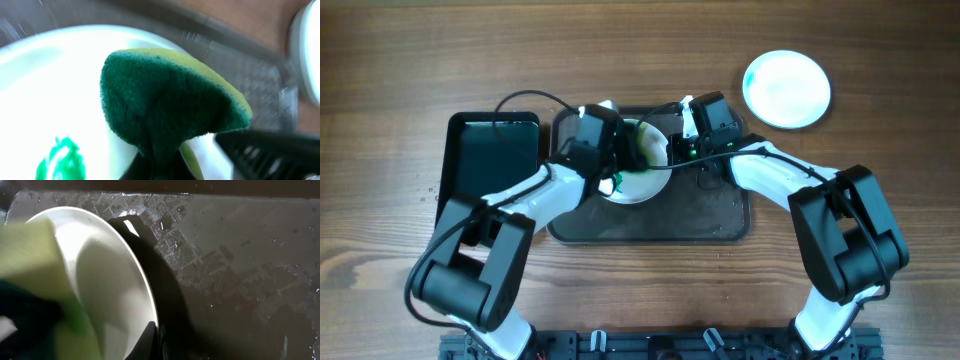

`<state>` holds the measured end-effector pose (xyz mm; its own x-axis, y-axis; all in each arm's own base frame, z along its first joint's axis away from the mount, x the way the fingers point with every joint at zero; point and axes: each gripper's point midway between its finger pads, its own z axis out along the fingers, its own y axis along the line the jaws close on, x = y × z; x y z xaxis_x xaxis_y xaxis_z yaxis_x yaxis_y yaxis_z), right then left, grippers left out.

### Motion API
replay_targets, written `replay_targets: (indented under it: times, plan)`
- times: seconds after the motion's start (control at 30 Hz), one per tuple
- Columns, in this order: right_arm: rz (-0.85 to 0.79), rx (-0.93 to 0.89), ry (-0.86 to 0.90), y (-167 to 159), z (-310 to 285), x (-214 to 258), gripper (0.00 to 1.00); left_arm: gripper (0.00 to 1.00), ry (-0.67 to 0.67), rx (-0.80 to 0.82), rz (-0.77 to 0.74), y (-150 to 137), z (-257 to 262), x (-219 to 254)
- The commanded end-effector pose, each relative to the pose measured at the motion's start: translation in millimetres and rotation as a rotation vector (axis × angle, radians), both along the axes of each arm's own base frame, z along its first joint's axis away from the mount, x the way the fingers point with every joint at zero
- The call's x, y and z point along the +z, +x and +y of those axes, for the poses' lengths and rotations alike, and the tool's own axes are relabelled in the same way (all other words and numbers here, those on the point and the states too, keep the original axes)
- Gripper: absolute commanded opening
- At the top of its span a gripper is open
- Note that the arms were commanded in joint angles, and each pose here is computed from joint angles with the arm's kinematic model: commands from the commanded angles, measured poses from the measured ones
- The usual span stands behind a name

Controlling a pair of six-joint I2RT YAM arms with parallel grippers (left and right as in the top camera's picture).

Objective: Clean dirty plates on tray and stack at the side
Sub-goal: 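Scrub the last plate with the left-held sponge while the right gripper holds it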

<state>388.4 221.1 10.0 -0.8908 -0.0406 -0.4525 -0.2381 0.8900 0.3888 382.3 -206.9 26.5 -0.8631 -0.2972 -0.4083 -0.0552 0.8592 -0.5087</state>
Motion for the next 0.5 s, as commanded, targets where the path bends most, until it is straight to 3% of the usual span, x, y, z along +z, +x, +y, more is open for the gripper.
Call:
replay_targets:
  times: [0.0, 0.27, 0.37, 0.47]
  plan:
    - [0.021, -0.002, -0.042, 0, -4, -17, 0.04, 0.04, 0.093, -0.004, 0.030, -6, 12, -16]
    - [0.031, -0.016, -0.066, -2, -9, -20, 0.04, 0.04, 0.569, 0.149, 0.122, -32, 104, -41]
    - [0.042, -0.020, -0.077, -4, -11, -21, 0.04, 0.04, 0.640, 0.196, 0.085, -27, 117, -26]
    - [0.062, -0.017, -0.088, -9, -14, -24, 0.04, 0.04, 0.579, 0.187, 0.056, -20, 106, 1]
